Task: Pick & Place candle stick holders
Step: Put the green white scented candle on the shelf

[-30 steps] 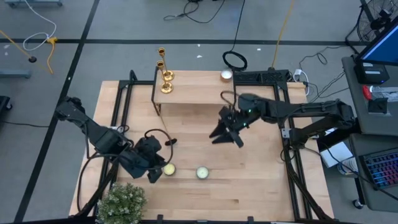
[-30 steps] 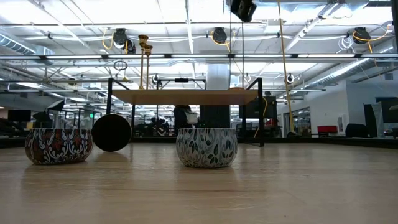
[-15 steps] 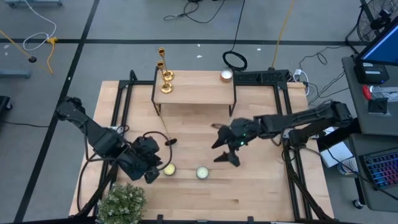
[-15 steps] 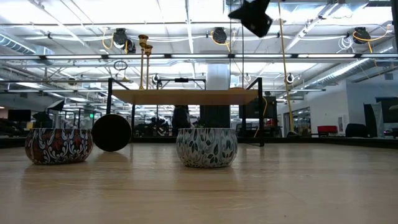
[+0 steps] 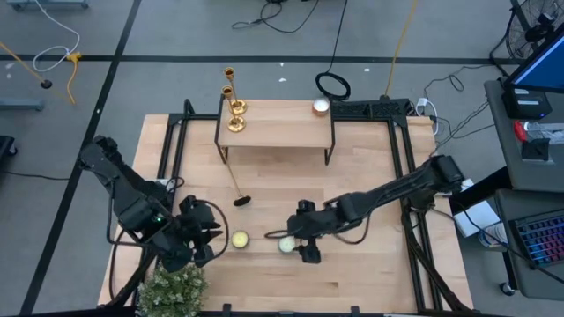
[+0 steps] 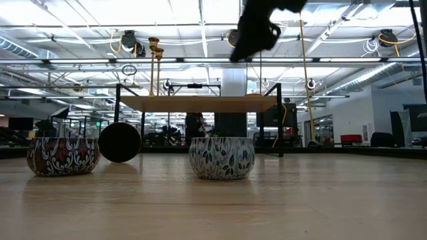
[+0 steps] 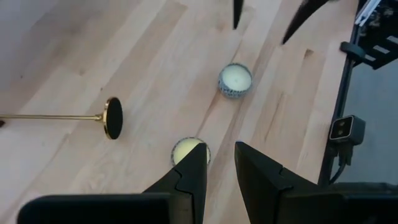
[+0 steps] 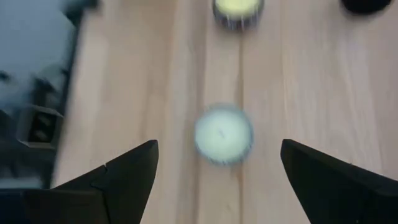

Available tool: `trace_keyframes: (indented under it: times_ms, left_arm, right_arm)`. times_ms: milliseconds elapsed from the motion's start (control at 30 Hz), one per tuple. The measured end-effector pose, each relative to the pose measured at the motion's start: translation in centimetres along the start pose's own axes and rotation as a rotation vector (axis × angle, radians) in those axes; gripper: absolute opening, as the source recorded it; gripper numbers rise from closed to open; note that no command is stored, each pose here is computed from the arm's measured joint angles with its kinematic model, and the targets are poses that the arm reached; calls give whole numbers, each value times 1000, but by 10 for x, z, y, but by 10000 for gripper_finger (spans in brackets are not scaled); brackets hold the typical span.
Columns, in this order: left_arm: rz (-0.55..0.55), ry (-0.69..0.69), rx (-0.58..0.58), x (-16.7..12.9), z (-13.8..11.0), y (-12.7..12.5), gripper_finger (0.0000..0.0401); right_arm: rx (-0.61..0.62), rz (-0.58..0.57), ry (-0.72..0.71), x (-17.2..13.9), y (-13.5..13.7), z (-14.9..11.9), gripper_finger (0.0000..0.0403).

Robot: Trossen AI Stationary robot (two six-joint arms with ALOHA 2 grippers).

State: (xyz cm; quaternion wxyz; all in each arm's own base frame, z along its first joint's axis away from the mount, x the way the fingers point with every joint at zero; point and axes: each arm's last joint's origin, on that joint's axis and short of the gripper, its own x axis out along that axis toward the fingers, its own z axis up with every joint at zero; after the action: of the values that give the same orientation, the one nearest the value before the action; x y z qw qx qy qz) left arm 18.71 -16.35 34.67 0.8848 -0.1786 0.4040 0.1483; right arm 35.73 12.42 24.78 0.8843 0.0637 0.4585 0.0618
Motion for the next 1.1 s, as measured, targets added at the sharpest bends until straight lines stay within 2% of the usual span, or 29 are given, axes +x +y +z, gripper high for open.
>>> trace_keyframes:
  times_ms: [67,167,367,500,900,1100]
  left_arm:
    - [-2,-9,-2,-1,-2,-1,87]
    - [-4,-27,11,-4,-5,-3,87]
    - [-10,-46,-14,-6,-9,-5,88]
    - [3,-50,0,-3,-14,-10,88]
    - [57,-26,17,18,-23,-23,88]
    - [51,-5,7,19,-24,-24,88]
  right_arm:
    - [-22,-15,55,10,2,-5,334]
    - [-52,-4,63,24,6,-7,334]
    - [-58,-16,145,46,6,-18,334]
    - [-71,-72,113,50,5,-17,334]
    - [-51,-70,53,53,-2,-8,334]
    - [-18,-43,125,75,-5,-18,334]
